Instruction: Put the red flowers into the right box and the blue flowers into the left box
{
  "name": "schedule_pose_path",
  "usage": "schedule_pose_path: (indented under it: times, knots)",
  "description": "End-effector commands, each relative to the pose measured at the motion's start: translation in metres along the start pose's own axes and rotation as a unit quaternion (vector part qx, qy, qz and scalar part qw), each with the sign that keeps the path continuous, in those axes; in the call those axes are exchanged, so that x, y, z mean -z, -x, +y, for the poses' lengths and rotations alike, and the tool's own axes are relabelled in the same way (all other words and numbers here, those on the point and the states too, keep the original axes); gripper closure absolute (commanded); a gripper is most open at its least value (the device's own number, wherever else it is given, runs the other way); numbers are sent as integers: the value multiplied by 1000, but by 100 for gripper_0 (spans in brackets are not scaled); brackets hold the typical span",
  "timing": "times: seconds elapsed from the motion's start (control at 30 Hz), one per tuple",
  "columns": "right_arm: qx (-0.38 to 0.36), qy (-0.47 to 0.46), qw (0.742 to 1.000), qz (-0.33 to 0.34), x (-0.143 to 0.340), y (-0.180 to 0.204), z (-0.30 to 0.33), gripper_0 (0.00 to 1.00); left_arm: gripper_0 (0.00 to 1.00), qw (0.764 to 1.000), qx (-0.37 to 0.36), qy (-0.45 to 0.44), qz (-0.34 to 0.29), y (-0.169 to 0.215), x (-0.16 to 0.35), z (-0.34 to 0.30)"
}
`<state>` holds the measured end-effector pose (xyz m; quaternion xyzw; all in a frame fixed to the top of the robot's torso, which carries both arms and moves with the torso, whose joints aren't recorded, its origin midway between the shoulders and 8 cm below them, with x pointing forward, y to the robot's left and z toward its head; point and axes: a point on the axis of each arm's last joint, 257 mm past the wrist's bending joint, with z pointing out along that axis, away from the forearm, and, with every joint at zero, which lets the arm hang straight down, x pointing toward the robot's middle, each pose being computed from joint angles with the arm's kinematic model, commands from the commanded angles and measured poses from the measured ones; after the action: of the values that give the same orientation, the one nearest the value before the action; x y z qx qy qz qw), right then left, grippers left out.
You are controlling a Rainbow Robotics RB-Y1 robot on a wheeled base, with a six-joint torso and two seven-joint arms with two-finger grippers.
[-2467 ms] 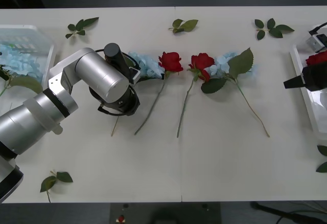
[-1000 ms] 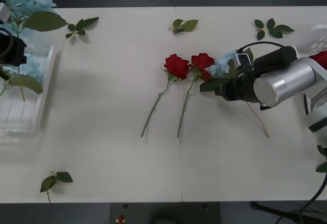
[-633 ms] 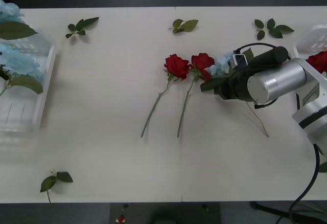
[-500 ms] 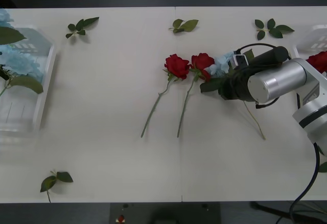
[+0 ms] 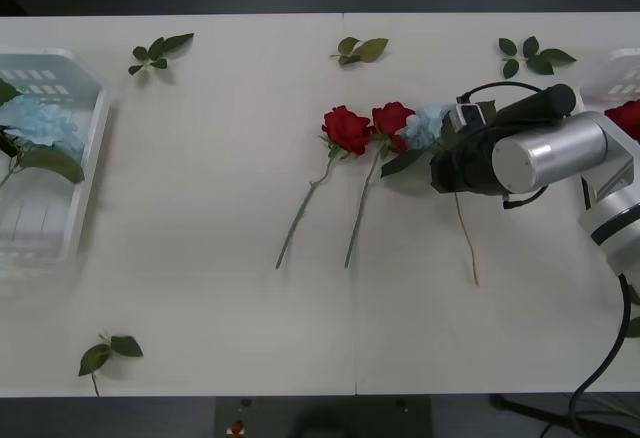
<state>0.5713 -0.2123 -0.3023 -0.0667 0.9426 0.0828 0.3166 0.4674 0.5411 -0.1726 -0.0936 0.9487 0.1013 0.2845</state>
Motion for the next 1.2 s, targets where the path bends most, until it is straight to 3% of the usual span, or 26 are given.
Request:
schedule_pose_path:
  times: [0.03,0.33,0.5,0.97,1.0,1.07,1.1,1.13,1.2]
  knots:
    - [38,14,999,-35,32,48,-15,100,100,998,3,37,-42,31,19,27]
    - [13,114,992,-52,94,78,-33,100,100,993,-14,68,-94,63,17,33]
    - [40,196,975,-92,133,99,-14,100,100,993,-24,64,-96,69,-2,26]
    - [96,467,860,-184,212,143,173,100,99,993,-28,63,-98,73,-23,24]
    - [96,473,856,-185,213,143,180,100,91,993,-28,63,-99,74,-23,24]
    - [94,498,840,-193,219,149,212,100,33,993,-29,63,-99,74,-22,24]
    - [91,506,835,-196,221,151,220,100,22,993,-29,63,-99,74,-23,24]
    - [82,520,826,-200,224,154,235,100,3,992,-32,63,-100,75,-22,23]
    - [69,537,814,-211,227,159,257,100,0,992,-35,61,-103,77,-20,21]
